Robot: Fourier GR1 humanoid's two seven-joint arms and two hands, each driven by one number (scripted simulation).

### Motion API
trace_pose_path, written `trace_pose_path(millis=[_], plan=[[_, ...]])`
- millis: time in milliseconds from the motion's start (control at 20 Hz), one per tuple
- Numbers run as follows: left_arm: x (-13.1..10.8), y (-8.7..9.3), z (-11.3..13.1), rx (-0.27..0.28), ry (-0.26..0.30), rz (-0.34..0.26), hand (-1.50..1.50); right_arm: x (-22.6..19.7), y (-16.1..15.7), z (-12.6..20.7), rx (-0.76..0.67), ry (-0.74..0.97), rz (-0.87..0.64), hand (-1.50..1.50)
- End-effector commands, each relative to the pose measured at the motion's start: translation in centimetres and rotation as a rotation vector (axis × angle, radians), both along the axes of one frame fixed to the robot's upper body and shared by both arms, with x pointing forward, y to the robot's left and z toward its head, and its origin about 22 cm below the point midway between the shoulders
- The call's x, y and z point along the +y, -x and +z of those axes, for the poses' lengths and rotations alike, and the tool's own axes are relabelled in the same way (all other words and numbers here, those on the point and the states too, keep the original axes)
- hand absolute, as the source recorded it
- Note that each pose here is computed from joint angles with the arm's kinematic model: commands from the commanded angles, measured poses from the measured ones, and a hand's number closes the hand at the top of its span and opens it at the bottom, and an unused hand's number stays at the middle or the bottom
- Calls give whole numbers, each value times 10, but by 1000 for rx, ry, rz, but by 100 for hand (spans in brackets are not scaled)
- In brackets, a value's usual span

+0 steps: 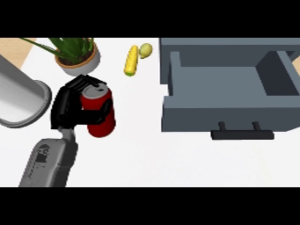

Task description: Pick up the can, place it into the drawer and close the drawer

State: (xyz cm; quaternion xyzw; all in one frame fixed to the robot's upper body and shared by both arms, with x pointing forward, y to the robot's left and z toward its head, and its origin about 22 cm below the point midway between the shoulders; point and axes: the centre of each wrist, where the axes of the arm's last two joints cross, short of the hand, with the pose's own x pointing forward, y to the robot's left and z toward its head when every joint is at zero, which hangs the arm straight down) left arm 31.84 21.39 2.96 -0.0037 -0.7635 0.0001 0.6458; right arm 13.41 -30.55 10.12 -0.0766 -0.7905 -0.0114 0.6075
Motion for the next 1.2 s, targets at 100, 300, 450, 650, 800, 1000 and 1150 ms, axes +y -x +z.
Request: trace_pose_path(millis=[100, 300, 450, 650, 800, 1000, 1150], plan=[[-39, -18, 50, -21, -29, -35, 150, -9, 13, -1, -2, -13, -3, -150], [-65, -20, 84, -26, -9, -87, 150, 0, -1, -11, -23, -9, -23, -150], [-94, -30, 100, -38, -59, -85, 150, 8, -18, 3, -11, -7, -25, -150], [-123, -40, 115, -75, -84, -110, 150, -5, -9, 5, -4, -3, -10, -150], [-144, -48, 146, -101, -72, -114, 150, 11, -11, 13, -1, 8, -1, -150], [-177, -56, 179, -93, -86, -103, 150, 2, -10, -6, -7, -16, -6, -150], [-190, -57, 190, -76, -95, -140, 150, -4, -13, -11, -8, 6, -5, -150]])
